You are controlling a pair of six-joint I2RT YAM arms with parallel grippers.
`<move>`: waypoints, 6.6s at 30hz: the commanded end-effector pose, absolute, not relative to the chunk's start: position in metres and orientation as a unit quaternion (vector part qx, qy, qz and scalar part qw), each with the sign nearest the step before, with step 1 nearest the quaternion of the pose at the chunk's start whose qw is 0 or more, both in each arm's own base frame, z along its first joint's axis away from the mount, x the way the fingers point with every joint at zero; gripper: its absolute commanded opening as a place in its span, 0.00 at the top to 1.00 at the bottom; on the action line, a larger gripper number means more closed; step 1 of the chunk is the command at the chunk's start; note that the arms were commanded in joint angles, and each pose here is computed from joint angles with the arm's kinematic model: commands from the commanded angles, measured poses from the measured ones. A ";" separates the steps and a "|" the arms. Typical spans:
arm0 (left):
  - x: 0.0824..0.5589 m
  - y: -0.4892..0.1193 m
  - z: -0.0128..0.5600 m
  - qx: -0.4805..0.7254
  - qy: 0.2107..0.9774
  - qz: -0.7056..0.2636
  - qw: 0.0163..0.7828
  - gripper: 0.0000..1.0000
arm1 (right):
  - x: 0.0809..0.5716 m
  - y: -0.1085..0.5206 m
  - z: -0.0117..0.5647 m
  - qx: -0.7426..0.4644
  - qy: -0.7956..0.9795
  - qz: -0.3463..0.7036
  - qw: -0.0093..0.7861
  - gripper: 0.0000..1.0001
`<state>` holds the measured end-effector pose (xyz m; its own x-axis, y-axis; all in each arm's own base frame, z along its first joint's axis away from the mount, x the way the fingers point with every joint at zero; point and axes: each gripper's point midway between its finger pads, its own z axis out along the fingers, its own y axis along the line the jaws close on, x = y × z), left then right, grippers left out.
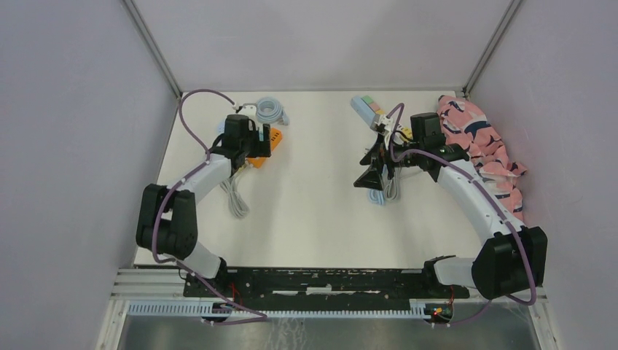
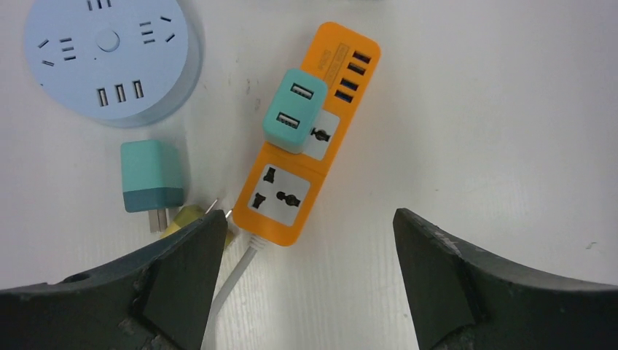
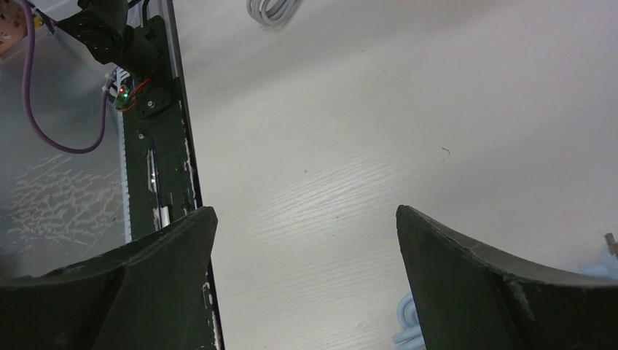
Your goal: Pull the plug off the socket
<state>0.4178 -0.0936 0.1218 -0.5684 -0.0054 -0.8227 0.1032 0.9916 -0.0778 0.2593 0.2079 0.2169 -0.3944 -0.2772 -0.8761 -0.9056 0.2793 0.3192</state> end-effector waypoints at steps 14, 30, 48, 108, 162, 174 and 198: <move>0.456 -0.074 0.050 0.132 0.924 0.055 0.355 0.26 | 0.267 0.211 0.227 -0.424 0.700 0.434 0.376 0.00; 0.455 -0.106 0.041 0.132 0.930 -0.024 0.341 0.85 | 0.266 0.210 0.228 -0.428 0.701 0.429 0.377 0.00; 0.294 -0.256 0.057 0.404 0.814 -0.196 0.368 0.97 | 0.266 0.206 0.230 -0.439 0.701 0.414 0.381 0.00; 0.183 -0.271 0.126 0.353 0.645 -0.326 0.594 0.01 | 0.239 0.252 0.168 -0.672 0.576 0.313 0.345 0.03; 0.185 -0.311 0.082 0.458 0.571 -0.323 0.600 0.01 | 0.200 0.249 0.087 -0.791 0.519 0.236 0.222 0.97; 0.185 -0.328 0.066 0.454 0.581 -0.355 0.575 0.07 | 0.199 0.257 0.089 -0.779 0.525 0.255 0.230 0.99; 0.181 -0.334 0.033 0.466 0.611 -0.363 0.527 0.97 | 0.202 0.241 0.083 -0.774 0.534 0.267 0.212 1.00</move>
